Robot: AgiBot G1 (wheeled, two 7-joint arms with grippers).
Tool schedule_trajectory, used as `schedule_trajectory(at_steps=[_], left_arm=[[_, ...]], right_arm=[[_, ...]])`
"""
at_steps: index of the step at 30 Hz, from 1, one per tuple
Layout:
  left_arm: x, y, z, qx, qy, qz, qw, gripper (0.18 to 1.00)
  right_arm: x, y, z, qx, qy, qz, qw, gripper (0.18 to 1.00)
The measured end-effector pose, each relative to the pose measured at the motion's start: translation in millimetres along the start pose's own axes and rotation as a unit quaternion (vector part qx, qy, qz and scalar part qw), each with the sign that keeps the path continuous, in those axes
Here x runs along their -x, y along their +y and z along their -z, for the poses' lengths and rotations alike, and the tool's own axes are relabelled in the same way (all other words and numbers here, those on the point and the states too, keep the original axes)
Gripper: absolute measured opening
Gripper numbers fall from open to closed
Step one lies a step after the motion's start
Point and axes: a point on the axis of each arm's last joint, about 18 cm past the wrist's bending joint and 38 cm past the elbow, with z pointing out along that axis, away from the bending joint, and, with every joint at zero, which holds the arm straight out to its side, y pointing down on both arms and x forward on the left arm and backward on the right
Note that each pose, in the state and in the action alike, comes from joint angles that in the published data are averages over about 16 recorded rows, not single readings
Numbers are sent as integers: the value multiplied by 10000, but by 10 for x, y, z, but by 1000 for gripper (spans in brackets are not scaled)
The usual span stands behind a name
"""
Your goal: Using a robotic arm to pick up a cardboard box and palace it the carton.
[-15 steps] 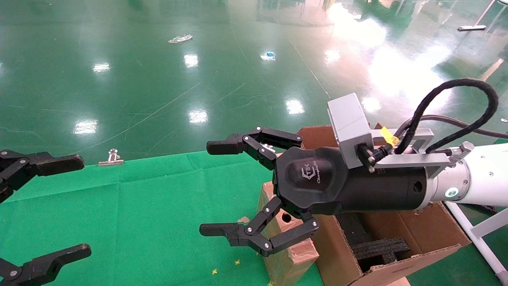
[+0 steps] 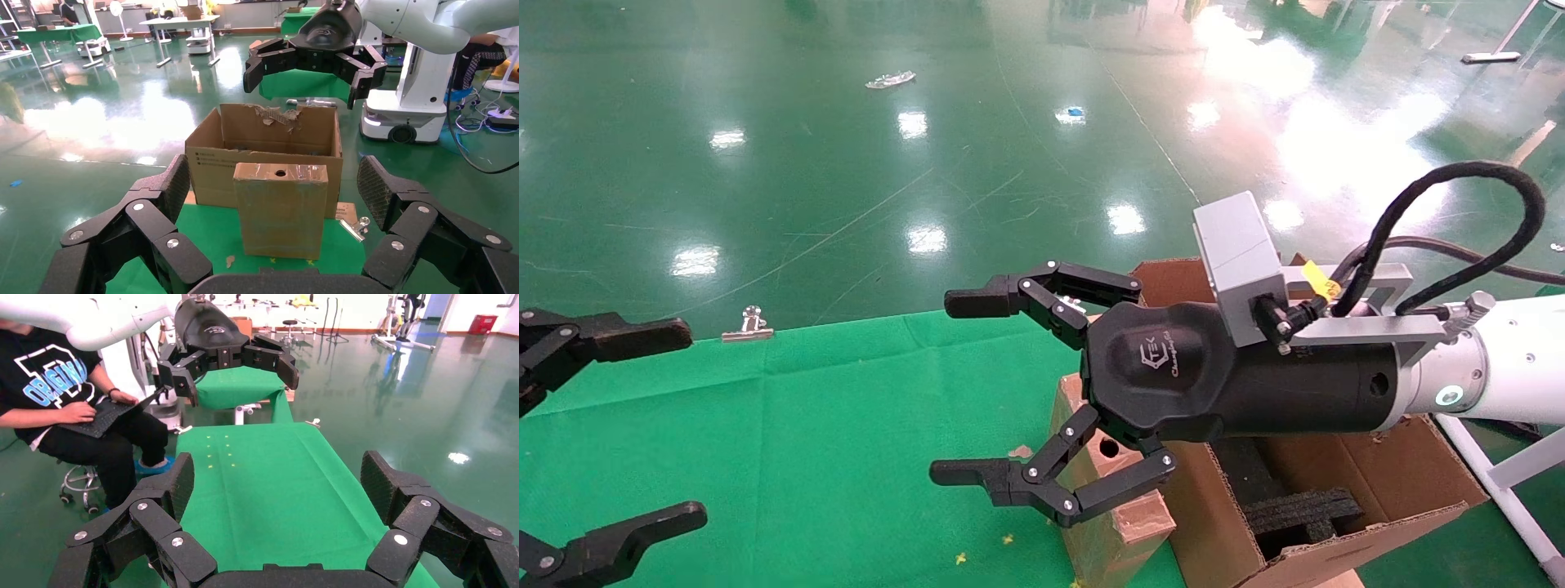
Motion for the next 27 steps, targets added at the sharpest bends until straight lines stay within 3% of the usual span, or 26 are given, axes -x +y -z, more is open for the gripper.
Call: schedule_trajectory(at_steps=[16,22,27], left_arm=[[0,0,0,0,0,0,10000,1001],[1,0,0,0,0,0,10000,1001],[1,0,0,0,0,0,10000,1001]], right_arm=[[13,37,8,199,-15,74,9998,1000],[44,178,-44,798,-203,328,9961,1000],[41,378,-135,1588,-508,711,9834,1000]])
